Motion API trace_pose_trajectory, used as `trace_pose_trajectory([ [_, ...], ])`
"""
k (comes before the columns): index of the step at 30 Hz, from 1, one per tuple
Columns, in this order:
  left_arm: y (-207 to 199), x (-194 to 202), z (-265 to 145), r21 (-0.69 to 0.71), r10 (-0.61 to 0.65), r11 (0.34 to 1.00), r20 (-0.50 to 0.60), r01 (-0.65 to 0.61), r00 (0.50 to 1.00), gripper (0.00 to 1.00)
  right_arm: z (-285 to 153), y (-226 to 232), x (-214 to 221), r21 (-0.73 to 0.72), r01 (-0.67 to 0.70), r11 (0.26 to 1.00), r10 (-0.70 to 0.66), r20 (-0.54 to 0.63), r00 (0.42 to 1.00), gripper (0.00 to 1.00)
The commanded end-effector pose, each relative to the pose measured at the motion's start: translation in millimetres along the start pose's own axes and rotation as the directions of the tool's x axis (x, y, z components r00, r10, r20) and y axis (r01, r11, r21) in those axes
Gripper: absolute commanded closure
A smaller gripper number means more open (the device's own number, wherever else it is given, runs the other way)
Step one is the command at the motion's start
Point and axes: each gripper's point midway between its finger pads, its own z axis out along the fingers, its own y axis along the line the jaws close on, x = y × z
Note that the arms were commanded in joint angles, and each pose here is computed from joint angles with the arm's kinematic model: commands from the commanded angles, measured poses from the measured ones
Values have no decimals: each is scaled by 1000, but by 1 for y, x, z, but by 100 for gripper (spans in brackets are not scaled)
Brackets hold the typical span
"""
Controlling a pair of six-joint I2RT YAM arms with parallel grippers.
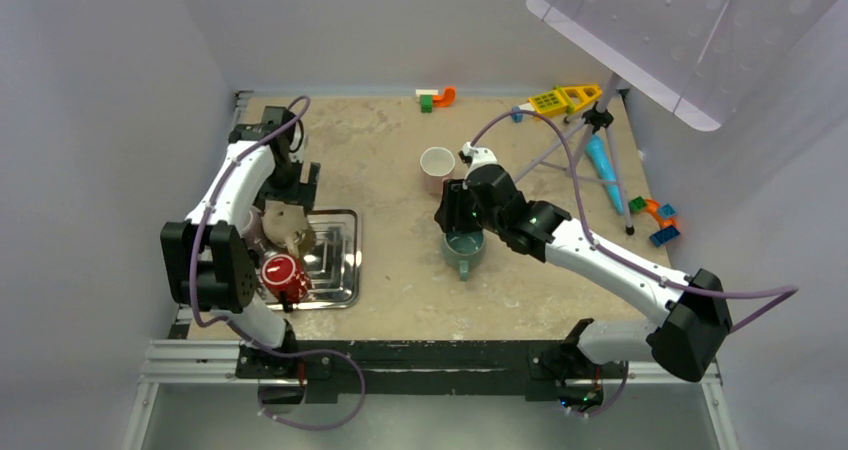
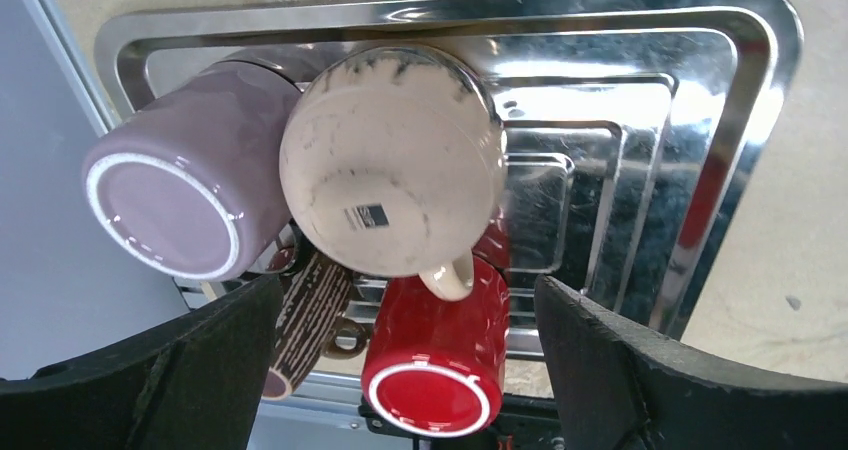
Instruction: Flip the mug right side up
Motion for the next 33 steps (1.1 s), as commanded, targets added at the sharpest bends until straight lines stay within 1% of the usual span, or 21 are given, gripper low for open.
trace_pose_trajectory([
  [1, 4, -11, 11, -4, -69, 998, 5, 69, 998, 0, -10, 1, -17, 3, -17, 1000, 17, 58, 998, 46],
  [9, -13, 4, 47, 63, -60, 996, -104, 67, 993, 0, -10, -2, -10, 5, -27, 1000, 27, 54, 998, 46],
  [13, -15, 10, 59, 65, -32, 997, -142, 42, 989, 0, -10, -1, -13, -2, -24, 1000, 24, 63, 998, 46],
  [15, -23, 11, 57, 109, -14, 994, -140, 30, 990, 0, -11, 0, -14, -4, -23, 1000, 23, 65, 998, 46],
  [17, -39, 12, 46, 193, 13, 981, -110, 8, 994, 0, -11, -1, -14, -1, -23, 1000, 23, 65, 998, 46],
  [19, -61, 14, 30, 286, 58, 957, -53, -40, 997, 0, -12, -1, -15, -1, -24, 1000, 24, 68, 997, 46],
  [21, -81, 20, 23, 353, 94, 933, -39, -74, 995, 0, -10, 1, -15, -3, -21, 1000, 21, 65, 998, 46],
  [23, -92, 27, 22, 386, 163, 912, -31, -139, 986, 0, -9, 3, -17, -7, -14, 1000, 14, 60, 998, 46],
  [26, -97, 25, 18, 390, 187, 905, -8, -169, 982, 0, -8, 5, -23, -1, 3, 1000, -3, 65, 998, 46],
  [29, -89, 8, 10, 339, 200, 918, 56, -207, 978, 0, -9, 5, -23, -3, 8, 1000, -7, 63, 998, 46],
  [31, -76, -7, 2, 269, 208, 936, 102, -228, 973, 0, -8, 5, -21, -5, 9, 1000, -8, 57, 998, 46],
  [33, -52, -22, -11, 137, 185, 969, 138, -204, 973, 0, -8, 3, -18, -1, 7, 1000, -7, 52, 999, 46],
])
